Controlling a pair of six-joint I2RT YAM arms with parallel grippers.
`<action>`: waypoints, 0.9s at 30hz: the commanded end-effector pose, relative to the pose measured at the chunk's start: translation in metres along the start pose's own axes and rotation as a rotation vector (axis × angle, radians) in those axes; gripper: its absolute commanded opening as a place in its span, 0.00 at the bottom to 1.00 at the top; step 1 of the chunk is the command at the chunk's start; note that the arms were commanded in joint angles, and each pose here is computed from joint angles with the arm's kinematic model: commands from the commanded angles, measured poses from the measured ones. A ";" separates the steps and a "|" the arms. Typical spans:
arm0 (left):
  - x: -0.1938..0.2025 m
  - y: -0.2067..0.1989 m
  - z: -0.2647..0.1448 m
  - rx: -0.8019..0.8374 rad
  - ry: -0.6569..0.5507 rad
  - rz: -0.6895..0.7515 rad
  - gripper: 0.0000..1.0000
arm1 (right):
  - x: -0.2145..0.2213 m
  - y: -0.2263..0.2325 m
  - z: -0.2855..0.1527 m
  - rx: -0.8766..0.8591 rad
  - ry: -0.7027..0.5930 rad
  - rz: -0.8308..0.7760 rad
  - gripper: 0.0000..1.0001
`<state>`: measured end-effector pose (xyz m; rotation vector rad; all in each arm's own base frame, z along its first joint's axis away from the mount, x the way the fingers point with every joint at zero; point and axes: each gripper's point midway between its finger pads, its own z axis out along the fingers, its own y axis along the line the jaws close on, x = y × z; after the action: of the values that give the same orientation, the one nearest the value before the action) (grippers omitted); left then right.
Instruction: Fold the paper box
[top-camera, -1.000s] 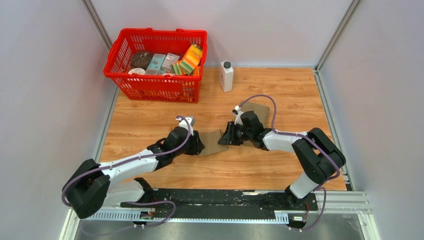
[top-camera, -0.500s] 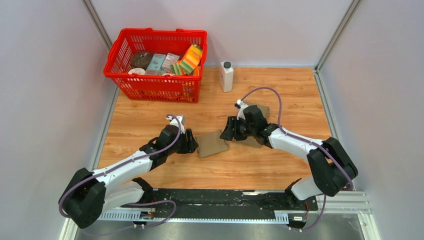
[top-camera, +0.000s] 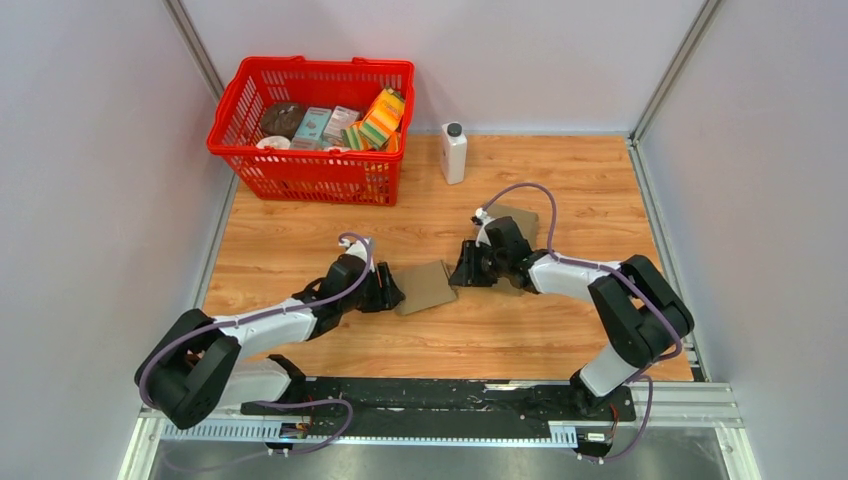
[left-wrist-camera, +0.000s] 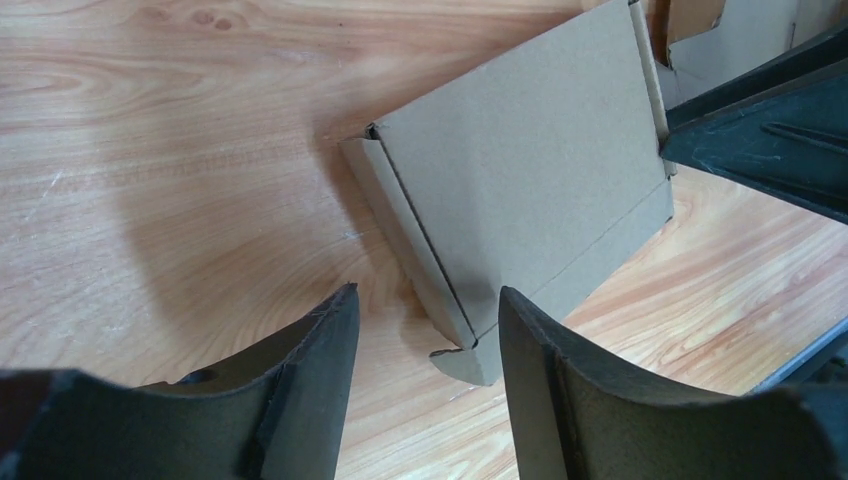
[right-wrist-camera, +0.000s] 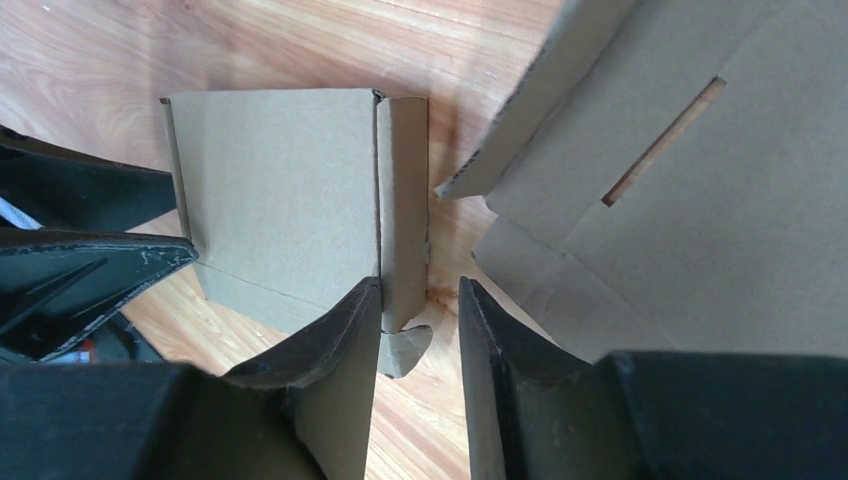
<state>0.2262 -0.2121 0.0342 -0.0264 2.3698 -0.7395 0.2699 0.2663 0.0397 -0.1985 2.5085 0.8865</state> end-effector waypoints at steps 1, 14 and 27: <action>-0.018 -0.016 -0.003 0.065 -0.067 -0.038 0.63 | -0.007 -0.005 0.003 -0.056 -0.028 0.058 0.33; -0.026 -0.024 0.002 0.124 -0.116 -0.151 0.73 | -0.003 -0.018 0.005 -0.078 -0.012 0.132 0.24; -0.018 -0.026 0.019 0.161 -0.098 -0.272 0.70 | -0.002 -0.029 0.007 -0.049 -0.011 0.175 0.20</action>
<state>0.2453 -0.2388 0.0393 -0.2702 2.2742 -0.9863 0.2795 0.2613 0.0379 -0.0592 2.4843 1.0817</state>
